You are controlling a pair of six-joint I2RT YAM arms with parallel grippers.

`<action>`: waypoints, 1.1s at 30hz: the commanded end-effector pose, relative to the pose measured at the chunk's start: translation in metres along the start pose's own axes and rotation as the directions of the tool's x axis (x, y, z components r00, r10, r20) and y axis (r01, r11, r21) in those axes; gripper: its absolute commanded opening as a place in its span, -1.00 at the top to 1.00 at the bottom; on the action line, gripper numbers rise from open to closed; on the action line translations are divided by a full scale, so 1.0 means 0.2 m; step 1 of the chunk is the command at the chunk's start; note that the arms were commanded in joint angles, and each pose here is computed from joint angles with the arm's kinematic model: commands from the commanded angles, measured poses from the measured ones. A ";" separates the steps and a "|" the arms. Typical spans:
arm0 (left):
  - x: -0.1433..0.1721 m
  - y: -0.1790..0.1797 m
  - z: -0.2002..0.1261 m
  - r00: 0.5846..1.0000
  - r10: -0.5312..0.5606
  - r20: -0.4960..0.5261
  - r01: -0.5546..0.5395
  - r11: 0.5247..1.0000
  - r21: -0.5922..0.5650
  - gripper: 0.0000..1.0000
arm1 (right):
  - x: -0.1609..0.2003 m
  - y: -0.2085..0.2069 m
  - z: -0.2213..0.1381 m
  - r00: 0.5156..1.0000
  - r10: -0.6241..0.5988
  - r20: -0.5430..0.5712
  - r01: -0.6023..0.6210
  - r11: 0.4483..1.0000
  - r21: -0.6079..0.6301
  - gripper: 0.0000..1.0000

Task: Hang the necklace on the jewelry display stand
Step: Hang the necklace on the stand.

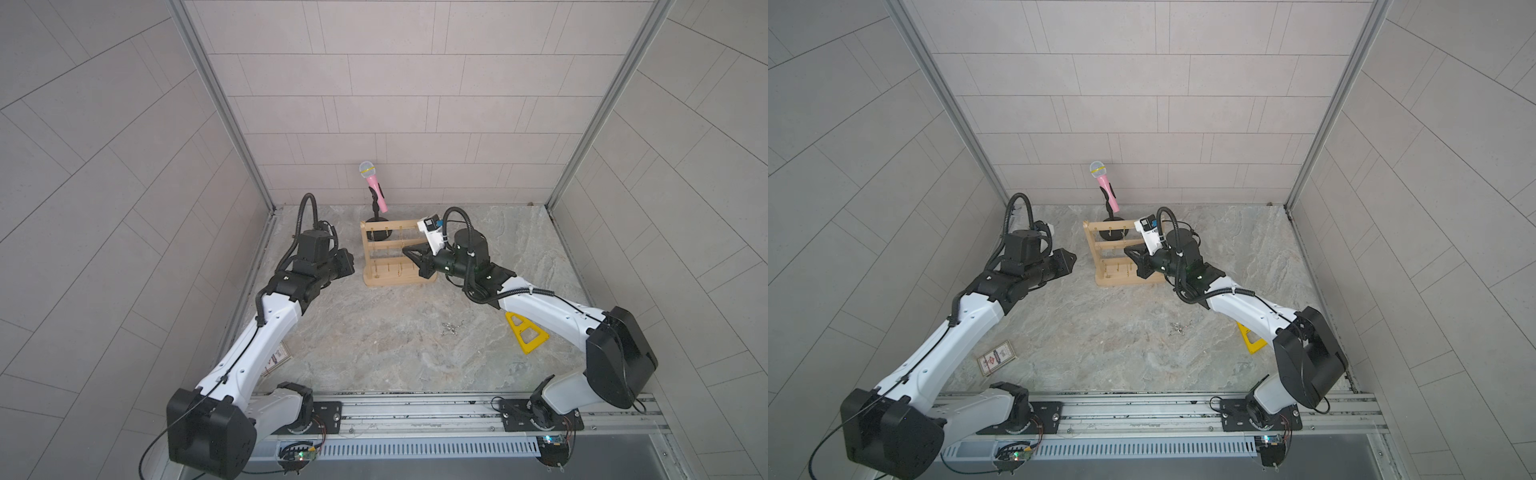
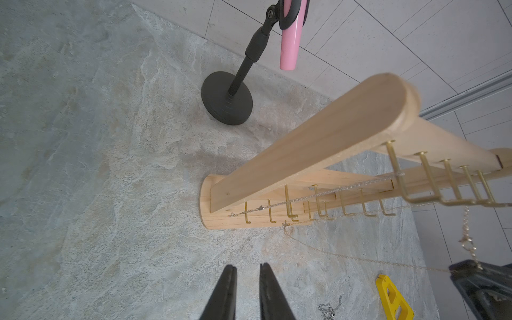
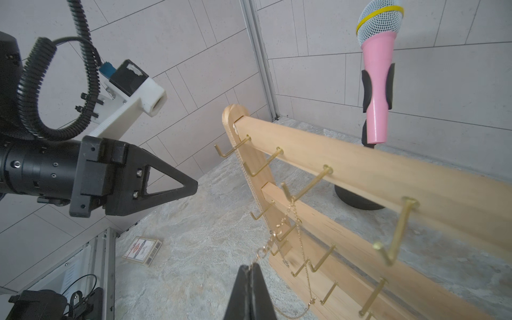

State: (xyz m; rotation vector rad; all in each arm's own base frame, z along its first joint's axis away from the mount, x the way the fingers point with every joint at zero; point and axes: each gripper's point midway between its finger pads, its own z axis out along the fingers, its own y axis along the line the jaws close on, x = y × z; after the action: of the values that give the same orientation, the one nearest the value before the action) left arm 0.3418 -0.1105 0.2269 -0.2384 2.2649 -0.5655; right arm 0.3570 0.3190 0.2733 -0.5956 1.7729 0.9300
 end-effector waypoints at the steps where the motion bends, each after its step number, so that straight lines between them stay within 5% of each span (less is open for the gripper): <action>1: 0.00 0.02 0.01 1.000 -0.006 0.006 0.006 1.000 -0.007 0.59 | 0.03 -0.05 0.01 1.000 -0.006 -0.013 0.006 1.000 0.030 0.94; 33: 0.00 0.02 0.02 1.000 -0.009 0.002 0.009 1.000 -0.011 0.59 | -0.04 -0.23 0.07 0.994 0.016 0.104 -0.029 0.992 0.120 0.92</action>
State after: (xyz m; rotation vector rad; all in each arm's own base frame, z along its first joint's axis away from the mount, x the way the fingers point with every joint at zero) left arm 0.3422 -0.1106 0.2262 -0.2388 2.2668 -0.5650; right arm 0.3980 0.3070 0.2535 -0.4732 1.7748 0.8475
